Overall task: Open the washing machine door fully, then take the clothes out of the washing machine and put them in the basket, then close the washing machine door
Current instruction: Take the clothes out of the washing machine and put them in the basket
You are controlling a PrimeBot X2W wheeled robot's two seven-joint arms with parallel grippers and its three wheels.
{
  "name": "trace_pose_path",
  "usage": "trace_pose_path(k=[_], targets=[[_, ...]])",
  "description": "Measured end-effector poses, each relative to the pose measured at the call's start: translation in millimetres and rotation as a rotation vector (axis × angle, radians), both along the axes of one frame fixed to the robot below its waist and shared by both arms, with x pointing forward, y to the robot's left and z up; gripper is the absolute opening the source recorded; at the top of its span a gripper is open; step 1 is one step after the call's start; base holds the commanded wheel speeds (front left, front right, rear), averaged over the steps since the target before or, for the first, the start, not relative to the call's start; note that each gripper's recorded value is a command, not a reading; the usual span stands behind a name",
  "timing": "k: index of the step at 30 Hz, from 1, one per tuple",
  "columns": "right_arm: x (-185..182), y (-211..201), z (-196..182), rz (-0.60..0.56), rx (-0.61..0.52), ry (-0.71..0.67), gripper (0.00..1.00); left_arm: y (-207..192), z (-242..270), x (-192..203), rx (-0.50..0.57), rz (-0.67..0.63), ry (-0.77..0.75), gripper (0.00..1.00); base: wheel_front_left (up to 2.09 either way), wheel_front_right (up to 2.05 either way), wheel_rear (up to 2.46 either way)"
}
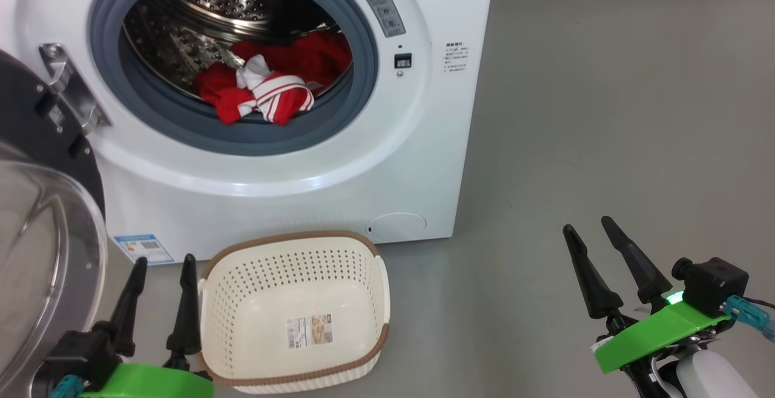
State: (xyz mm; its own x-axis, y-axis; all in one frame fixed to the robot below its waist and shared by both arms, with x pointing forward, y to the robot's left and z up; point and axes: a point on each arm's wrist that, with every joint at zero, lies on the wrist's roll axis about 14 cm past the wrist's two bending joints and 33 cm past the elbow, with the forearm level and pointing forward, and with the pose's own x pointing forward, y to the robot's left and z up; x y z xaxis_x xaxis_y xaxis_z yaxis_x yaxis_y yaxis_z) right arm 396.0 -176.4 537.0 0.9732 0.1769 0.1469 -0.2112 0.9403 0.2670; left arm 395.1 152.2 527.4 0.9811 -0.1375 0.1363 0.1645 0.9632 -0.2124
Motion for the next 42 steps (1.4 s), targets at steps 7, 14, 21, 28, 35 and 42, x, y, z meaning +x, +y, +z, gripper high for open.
trace_pose_path(k=[7,14,21,28,35,42], targets=[[1.1,0.4,-2.4,0.001,0.000,0.007,1.00,0.7,-4.2,0.8,0.000,0.002,0.012,1.00,1.65,-1.65,0.00],[2.3,1.9,-3.9,0.005,0.000,0.011,1.00,1.3,-5.8,1.0,-0.001,0.000,0.016,1.00,1.12,-1.12,0.00],[2.9,3.8,-5.1,0.011,-0.001,0.014,1.00,2.5,-7.0,0.8,-0.001,0.003,0.020,1.00,0.22,-0.22,0.00],[2.7,4.7,-5.1,0.015,-0.002,0.014,1.00,3.7,-8.1,0.6,0.000,0.007,0.023,1.00,0.00,0.00,0.00],[2.4,4.5,-5.3,0.015,-0.003,0.015,1.00,3.7,-8.0,0.7,0.007,0.007,0.022,1.00,0.00,0.00,0.00],[3.2,4.4,-7.2,0.014,-0.003,0.020,1.00,4.1,-10.1,1.5,0.007,0.008,0.028,1.00,0.00,0.00,0.00]])
